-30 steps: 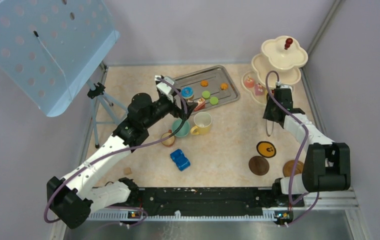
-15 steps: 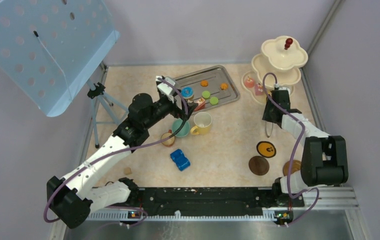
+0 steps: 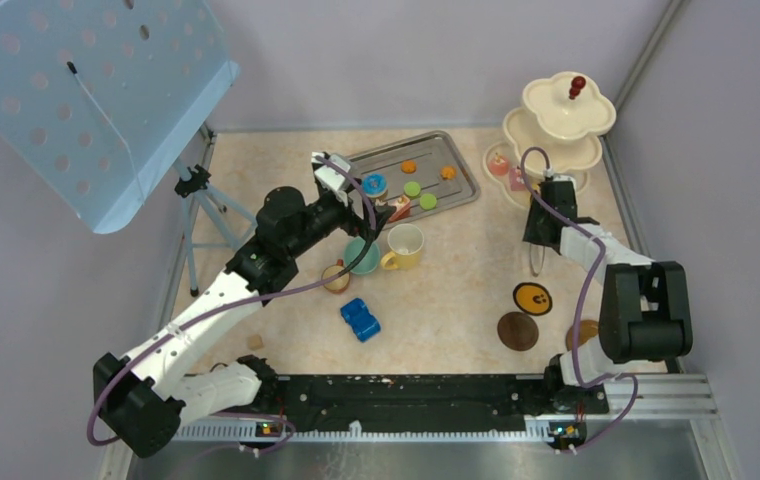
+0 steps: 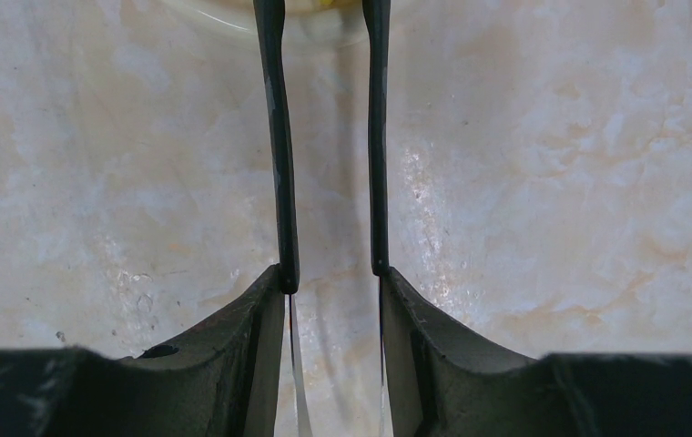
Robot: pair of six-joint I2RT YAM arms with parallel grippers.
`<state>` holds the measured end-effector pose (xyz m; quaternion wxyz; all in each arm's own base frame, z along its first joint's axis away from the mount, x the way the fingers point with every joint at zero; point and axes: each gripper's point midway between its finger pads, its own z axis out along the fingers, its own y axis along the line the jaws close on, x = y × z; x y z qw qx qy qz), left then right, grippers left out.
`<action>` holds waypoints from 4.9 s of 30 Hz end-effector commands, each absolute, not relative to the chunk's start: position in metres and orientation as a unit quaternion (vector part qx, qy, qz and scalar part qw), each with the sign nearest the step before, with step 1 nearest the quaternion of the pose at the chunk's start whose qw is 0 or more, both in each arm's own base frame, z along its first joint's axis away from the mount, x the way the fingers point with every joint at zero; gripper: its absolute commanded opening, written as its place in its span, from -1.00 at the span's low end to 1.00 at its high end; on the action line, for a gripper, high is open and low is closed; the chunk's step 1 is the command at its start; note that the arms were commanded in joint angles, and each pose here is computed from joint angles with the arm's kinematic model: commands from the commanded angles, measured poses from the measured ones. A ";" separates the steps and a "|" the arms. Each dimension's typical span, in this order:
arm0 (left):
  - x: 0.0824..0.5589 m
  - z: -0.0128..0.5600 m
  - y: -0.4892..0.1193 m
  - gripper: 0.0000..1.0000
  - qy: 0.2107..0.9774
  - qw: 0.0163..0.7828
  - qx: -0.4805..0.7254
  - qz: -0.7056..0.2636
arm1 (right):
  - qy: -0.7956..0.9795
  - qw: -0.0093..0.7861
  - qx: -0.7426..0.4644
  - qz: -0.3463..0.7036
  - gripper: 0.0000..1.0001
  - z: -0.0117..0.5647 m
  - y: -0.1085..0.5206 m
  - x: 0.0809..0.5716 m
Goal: Serve the afternoon tea
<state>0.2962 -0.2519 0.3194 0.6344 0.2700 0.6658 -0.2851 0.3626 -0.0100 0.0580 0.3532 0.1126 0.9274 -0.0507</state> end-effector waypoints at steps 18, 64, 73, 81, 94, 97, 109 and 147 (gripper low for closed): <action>0.292 0.345 -0.251 0.97 0.639 0.659 0.266 -0.294 | 0.920 0.372 0.109 -0.054 0.04 0.090 0.003 0.357; 0.293 0.360 -0.230 0.97 0.630 0.693 0.235 -0.261 | 0.851 0.260 -0.431 0.146 0.07 0.131 0.246 0.403; 0.294 0.366 -0.219 0.97 0.627 0.708 0.214 -0.245 | 0.868 0.238 -0.426 0.095 0.13 0.114 0.239 0.412; 0.294 0.364 -0.220 0.98 0.628 0.706 0.216 -0.246 | 0.869 0.220 -0.437 0.081 0.16 0.098 0.242 0.411; 0.294 0.363 -0.221 0.98 0.628 0.704 0.218 -0.249 | 0.855 0.213 -0.467 0.072 0.18 0.091 0.250 0.405; 0.294 0.364 -0.222 0.98 0.628 0.704 0.218 -0.251 | 0.856 0.203 -0.470 0.072 0.19 0.086 0.248 0.399; 0.295 0.360 -0.225 0.98 0.632 0.698 0.222 -0.255 | 0.855 0.211 -0.468 0.068 0.24 0.083 0.245 0.397; 0.300 0.343 -0.237 0.97 0.646 0.675 0.234 -0.270 | 0.869 0.355 -0.293 0.183 0.49 0.108 0.233 0.365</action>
